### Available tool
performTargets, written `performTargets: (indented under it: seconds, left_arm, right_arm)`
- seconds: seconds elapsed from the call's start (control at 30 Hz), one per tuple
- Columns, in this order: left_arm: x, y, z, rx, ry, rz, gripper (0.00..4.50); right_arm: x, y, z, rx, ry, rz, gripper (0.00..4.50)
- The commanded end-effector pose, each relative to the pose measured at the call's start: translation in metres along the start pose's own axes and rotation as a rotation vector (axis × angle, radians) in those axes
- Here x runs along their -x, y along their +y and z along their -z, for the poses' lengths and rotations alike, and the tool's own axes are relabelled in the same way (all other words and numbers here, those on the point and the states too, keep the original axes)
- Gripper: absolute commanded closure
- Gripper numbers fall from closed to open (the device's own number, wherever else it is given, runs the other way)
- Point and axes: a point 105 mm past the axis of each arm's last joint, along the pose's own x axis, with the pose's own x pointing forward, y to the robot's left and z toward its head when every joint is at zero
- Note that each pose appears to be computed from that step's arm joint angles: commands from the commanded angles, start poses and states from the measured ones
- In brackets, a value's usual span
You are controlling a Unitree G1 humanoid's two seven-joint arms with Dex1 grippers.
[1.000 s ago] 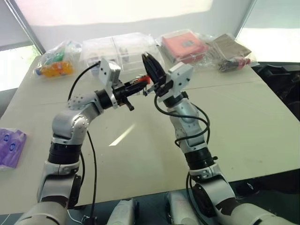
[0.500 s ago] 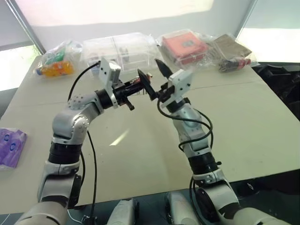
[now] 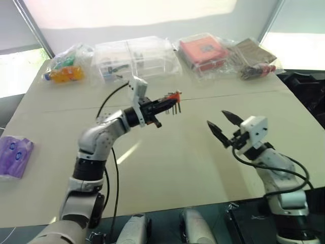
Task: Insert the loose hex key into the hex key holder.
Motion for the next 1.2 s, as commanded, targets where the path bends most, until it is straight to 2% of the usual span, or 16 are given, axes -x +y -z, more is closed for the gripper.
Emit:
performTargets:
  seconds: [0.03,0.17,0.27,0.5,0.6,0.73,0.8,0.83,0.87,1.0,1.1,1.2]
  left_arm:
    - [-0.021,-0.002,0.018,0.155,0.029,0.002,4.5]
    - [-0.036,-0.003,0.055,0.287,0.123,-0.023,4.5]
    - [-0.043,0.003,0.078,0.436,0.13,-0.085,4.5]
    - [-0.036,0.016,0.103,0.596,0.168,-0.188,4.5]
    - [-0.03,0.02,0.111,0.642,0.191,-0.222,3.31]
    - [-0.022,0.02,0.111,0.659,0.211,-0.231,1.34]
    - [-0.018,0.02,0.108,0.606,0.231,-0.225,0.24]
    - [-0.017,0.02,0.105,0.568,0.236,-0.221,0.05]
    - [-0.016,0.02,0.103,0.543,0.239,-0.218,0.05]
    - [-0.016,0.019,0.078,0.174,0.246,-0.154,0.05]
    - [-0.018,0.015,0.05,-0.106,0.216,-0.089,0.05]
    - [-0.016,0.014,0.028,-0.288,0.191,-0.054,0.05]
  right_arm:
    - [0.005,-0.003,-0.025,0.058,-0.054,-0.019,1.43]
    - [0.003,-0.008,-0.03,0.074,-0.067,0.021,1.43]
    - [0.004,-0.004,-0.032,0.074,-0.073,0.046,1.43]
    - [0.007,0.004,-0.031,0.079,-0.062,0.056,1.43]
    - [0.005,0.004,-0.031,0.082,-0.065,0.06,1.36]
    - [0.001,0.002,-0.032,0.089,-0.069,0.06,1.36]
    - [0.0,0.002,-0.032,0.093,-0.07,0.054,1.36]
    - [-0.001,0.002,-0.032,0.093,-0.07,0.05,1.36]
    - [-0.001,0.002,-0.032,0.093,-0.07,0.047,1.36]
    - [-0.003,0.004,-0.028,0.058,-0.029,-0.033,1.36]
    - [-0.001,0.004,-0.019,0.066,0.052,-0.131,1.36]
    - [0.002,0.002,-0.015,0.084,0.12,-0.215,1.36]
